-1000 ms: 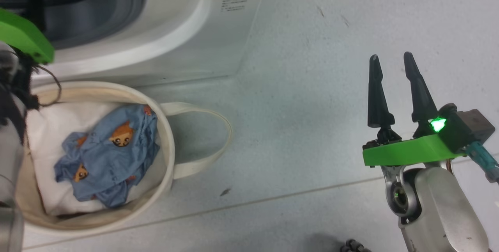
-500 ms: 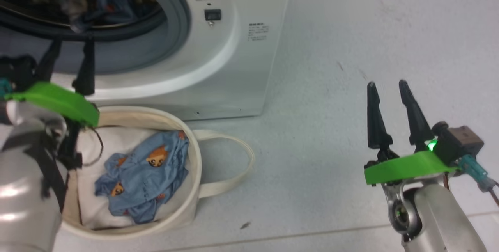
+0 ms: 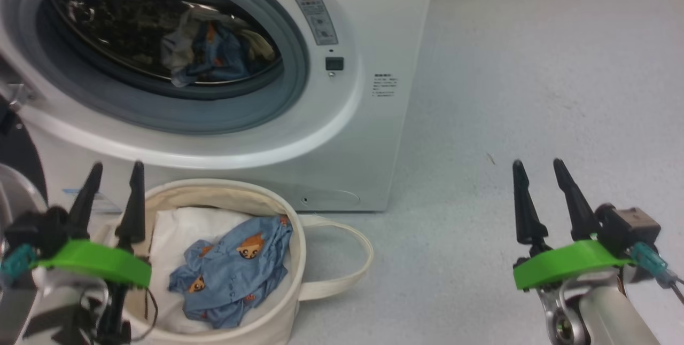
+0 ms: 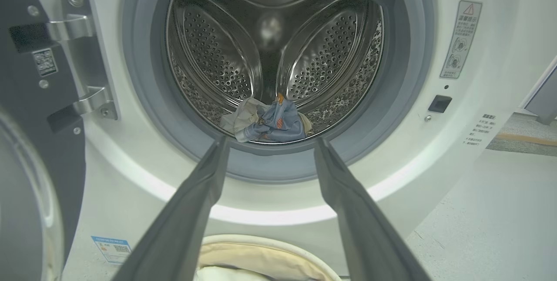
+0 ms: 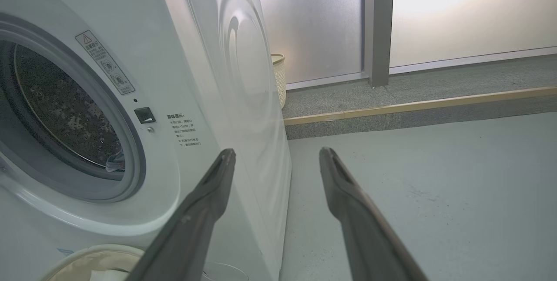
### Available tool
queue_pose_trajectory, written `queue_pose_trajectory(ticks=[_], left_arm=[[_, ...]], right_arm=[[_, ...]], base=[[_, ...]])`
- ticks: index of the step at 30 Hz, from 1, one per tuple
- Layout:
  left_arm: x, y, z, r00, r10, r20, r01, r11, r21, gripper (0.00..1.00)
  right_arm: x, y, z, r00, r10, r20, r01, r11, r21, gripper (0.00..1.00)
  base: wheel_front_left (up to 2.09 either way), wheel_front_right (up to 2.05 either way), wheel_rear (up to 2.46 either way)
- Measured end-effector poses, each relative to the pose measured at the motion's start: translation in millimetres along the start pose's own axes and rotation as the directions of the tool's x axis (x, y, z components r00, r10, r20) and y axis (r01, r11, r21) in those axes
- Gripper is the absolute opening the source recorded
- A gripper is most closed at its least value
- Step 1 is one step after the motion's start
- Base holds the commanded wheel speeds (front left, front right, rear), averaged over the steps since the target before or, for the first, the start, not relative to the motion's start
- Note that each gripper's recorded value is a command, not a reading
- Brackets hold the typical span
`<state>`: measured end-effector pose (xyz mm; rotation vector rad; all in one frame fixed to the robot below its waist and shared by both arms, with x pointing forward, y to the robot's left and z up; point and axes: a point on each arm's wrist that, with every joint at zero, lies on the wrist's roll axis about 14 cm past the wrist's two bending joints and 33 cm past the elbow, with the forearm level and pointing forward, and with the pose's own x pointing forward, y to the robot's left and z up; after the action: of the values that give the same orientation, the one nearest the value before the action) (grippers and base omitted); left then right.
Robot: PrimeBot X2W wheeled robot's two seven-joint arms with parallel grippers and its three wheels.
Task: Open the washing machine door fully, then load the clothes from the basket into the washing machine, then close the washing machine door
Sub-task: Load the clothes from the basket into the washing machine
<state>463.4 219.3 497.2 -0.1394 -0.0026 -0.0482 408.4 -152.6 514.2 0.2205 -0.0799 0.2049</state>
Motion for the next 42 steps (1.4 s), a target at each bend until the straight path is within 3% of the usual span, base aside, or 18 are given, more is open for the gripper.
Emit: queue_pose_trajectory(ticks=[14,42], left_arm=[[-51.0,24.8,12.1,0.995,0.09,0.042,-0.09,0.996,0.01,1.0],[-47.4,20.7,-3.3,0.996,0.087,0.005,-0.087,0.996,-0.005,1.0]], right_arm=[[-13.4,0.1,5.9,1.0,0.007,0.005,-0.007,1.0,-0.011,1.0],[-10.6,2.9,-3.5,1.0,0.013,-0.018,-0.013,1.0,0.004,1.0]], base=[[0.0,0.0,0.0],[0.0,0.0,0.0]])
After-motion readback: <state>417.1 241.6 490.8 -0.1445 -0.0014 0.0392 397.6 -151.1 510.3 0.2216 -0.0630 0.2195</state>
